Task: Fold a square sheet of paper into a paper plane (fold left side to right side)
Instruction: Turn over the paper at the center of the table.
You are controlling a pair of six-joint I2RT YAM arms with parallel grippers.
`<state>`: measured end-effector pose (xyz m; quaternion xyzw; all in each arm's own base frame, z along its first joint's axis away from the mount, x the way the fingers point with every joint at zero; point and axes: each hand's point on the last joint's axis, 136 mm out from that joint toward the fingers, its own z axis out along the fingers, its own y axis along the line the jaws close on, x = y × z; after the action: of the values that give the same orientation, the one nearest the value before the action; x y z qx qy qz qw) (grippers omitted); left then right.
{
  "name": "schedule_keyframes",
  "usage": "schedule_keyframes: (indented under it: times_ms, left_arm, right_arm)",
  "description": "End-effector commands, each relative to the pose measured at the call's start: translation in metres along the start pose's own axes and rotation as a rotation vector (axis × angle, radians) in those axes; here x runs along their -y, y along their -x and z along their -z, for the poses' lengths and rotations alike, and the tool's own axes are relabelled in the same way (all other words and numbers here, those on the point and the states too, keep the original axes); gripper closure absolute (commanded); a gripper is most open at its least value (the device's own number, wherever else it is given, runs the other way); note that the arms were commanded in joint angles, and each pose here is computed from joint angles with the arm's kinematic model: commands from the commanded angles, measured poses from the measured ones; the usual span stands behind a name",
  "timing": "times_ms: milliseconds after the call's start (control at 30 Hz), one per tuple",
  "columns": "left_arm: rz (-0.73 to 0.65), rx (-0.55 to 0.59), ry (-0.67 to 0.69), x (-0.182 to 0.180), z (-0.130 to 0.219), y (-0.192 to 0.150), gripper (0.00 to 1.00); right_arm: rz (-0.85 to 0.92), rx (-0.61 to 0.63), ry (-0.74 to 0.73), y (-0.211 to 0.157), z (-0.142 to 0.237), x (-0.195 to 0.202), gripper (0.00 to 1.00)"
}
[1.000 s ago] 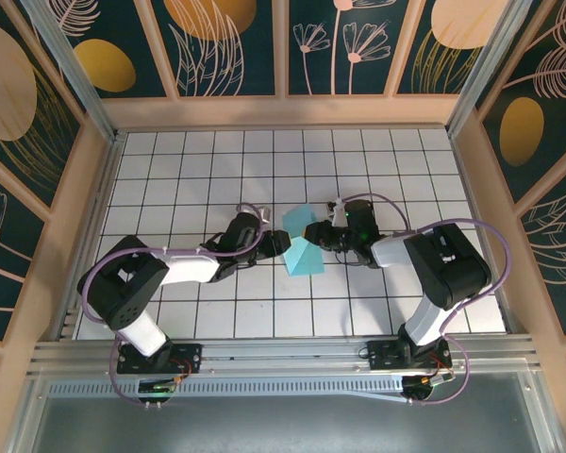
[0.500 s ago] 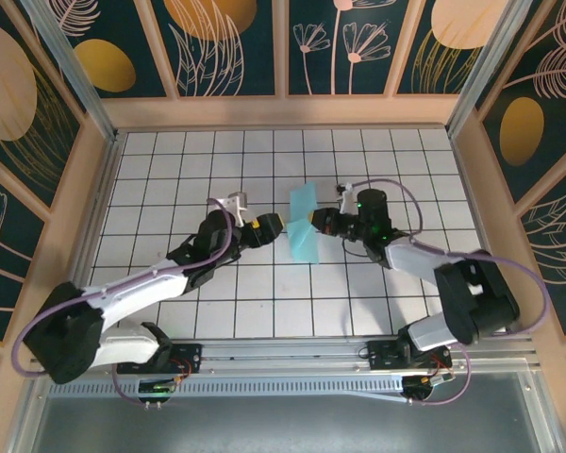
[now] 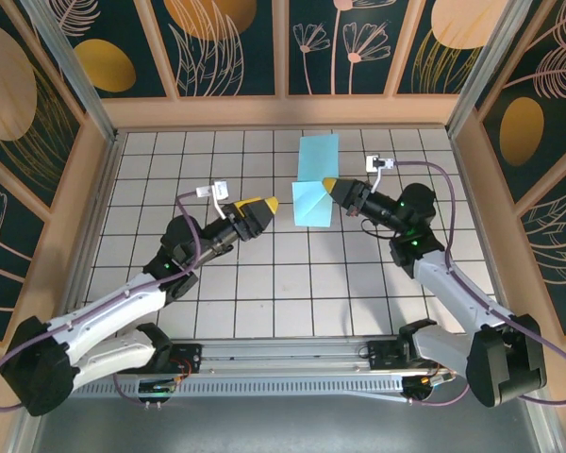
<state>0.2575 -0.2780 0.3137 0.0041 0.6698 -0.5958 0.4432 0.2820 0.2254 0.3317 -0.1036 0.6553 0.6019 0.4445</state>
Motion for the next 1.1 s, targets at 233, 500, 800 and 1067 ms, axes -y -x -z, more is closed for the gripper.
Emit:
schedule_keyframes:
  times_ms: [233,500,800,1067]
  left_arm:
    - [0.061,-0.080,-0.280,0.051,-0.027,0.000,0.05]
    - [0.061,-0.048,-0.245,0.046,-0.025,0.004,0.44]
    - [0.067,-0.037,-0.184,0.033,-0.027,0.004,0.79]
    - [0.028,-0.039,-0.055,0.014,-0.025,0.004,0.99]
  right_arm:
    - [0.017,-0.014,0.163,0.006,-0.018,-0.052,1.00]
    - [0.005,-0.007,0.110,0.002,-0.018,-0.038,1.00]
    - [-0.004,-0.012,0.100,-0.002,-0.017,-0.033,0.94]
    - [0.003,-0.014,-0.011,-0.005,-0.007,-0.012,0.71]
